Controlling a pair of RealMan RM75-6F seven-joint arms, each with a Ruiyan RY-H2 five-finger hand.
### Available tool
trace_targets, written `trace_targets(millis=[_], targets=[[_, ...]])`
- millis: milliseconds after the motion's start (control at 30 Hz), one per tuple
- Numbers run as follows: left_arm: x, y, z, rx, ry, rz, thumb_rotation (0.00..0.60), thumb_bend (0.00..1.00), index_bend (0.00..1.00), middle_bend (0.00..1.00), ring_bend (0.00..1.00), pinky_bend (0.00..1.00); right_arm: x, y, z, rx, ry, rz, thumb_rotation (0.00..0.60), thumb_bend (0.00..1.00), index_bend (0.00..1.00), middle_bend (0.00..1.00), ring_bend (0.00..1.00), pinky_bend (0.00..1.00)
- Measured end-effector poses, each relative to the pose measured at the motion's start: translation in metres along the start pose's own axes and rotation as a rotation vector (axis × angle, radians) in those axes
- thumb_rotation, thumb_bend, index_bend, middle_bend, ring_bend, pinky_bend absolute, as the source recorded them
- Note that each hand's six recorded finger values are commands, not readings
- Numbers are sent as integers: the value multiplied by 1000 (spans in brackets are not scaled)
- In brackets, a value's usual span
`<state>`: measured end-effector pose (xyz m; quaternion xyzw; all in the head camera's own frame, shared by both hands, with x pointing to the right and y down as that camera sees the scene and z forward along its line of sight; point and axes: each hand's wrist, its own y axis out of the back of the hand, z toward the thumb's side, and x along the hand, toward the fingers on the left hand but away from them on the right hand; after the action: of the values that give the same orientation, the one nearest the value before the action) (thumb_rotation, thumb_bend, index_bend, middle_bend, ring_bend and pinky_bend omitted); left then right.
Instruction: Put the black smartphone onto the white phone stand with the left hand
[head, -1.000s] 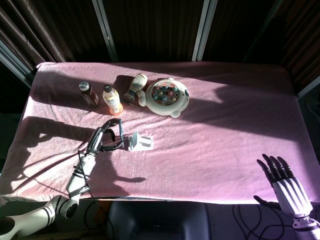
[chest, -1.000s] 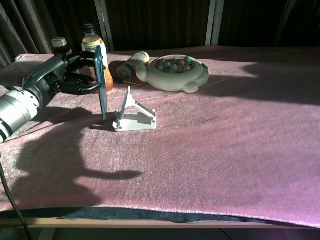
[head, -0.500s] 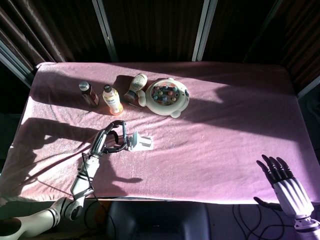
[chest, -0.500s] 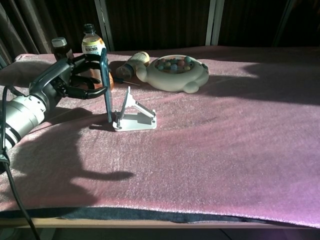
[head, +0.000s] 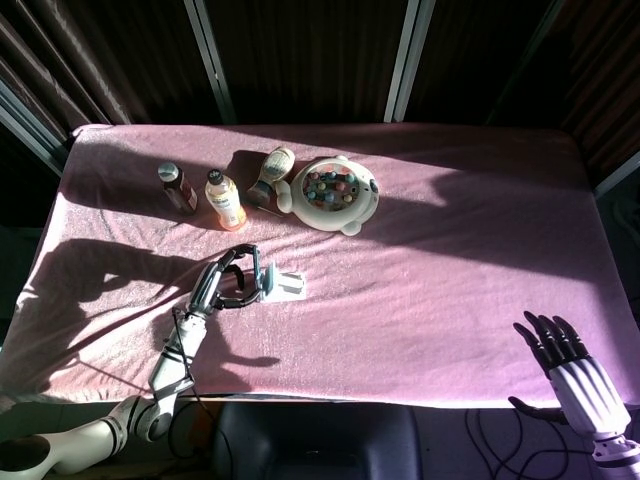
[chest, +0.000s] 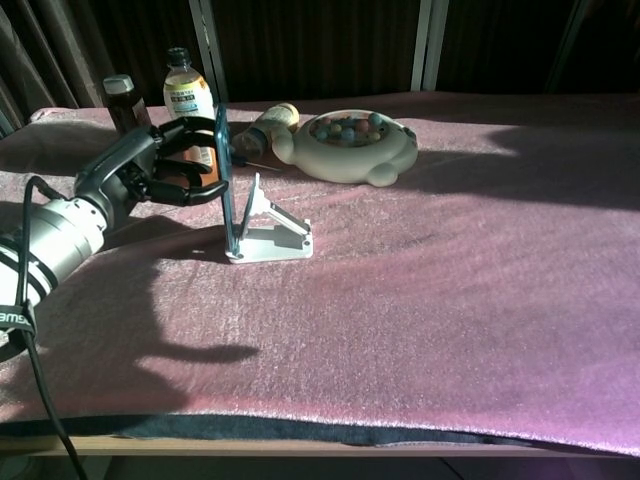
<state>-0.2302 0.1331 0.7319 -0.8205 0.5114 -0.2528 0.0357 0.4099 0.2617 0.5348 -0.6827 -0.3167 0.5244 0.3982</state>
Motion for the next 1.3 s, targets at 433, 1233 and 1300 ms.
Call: trace_targets(millis=[433, 1233, 1300], targets=[[4, -2, -3, 19, 14, -10, 600, 501, 734, 982, 632, 200, 0, 2, -1, -1, -7, -10, 600, 245, 0, 0, 0, 0], [8, -6, -6, 25, 16, -46, 600, 324, 273, 138, 348, 64, 1, 5, -3, -13, -11, -27, 600, 244, 0, 0, 0, 0], [8, -6, -6, 26, 16, -48, 600, 326, 230, 51, 288, 59, 1, 5, -2, -14, -9, -26, 600, 244, 0, 0, 0, 0]])
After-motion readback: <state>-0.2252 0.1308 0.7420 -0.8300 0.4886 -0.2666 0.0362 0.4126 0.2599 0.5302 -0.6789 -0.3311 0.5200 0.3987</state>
